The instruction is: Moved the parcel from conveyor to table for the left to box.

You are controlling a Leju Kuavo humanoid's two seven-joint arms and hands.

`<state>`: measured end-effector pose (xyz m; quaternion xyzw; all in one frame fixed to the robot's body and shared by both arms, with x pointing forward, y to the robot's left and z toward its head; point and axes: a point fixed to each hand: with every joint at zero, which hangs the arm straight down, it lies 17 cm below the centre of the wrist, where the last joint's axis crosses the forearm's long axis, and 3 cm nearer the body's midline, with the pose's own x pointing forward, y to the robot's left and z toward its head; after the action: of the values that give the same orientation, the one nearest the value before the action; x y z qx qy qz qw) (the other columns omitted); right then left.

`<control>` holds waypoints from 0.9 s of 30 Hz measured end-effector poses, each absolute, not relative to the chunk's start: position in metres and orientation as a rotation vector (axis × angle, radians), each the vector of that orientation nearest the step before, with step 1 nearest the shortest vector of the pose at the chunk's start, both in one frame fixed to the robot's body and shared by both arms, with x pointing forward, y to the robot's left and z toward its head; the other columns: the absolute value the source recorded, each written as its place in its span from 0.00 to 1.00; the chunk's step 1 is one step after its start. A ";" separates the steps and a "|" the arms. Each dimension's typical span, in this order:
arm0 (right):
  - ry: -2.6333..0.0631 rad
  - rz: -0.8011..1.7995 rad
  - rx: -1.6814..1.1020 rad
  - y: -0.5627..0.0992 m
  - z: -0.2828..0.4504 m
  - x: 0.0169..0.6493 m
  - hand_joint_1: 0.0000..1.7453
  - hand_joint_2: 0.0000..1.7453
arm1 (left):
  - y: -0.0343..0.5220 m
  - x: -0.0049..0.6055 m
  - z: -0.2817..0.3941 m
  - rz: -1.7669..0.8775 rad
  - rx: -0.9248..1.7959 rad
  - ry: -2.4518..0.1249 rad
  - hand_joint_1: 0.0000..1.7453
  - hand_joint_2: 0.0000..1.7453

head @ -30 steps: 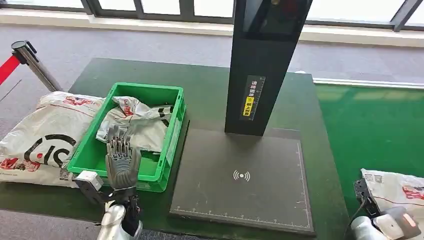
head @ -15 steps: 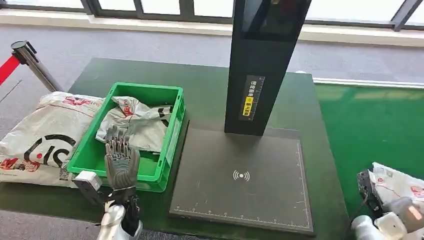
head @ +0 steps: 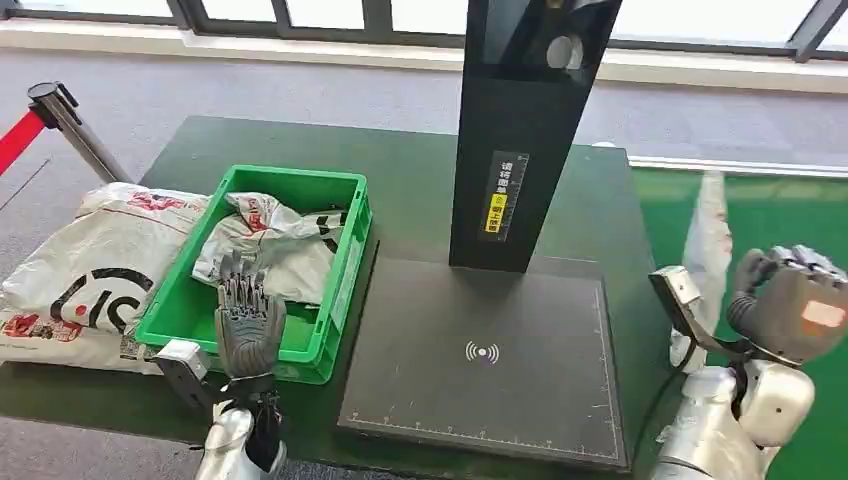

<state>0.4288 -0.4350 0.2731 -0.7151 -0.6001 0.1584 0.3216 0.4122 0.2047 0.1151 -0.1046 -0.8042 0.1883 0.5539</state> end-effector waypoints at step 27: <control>-1.617 0.271 -1.121 -0.336 0.134 0.495 0.00 0.00 | 0.202 0.412 0.116 0.432 -0.290 -1.904 0.00 1.00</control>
<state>0.4947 -0.3358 0.1343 -0.4730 -0.6820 0.1145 0.5460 0.4120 0.2020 0.1160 -0.1225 -0.8048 0.1828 0.5512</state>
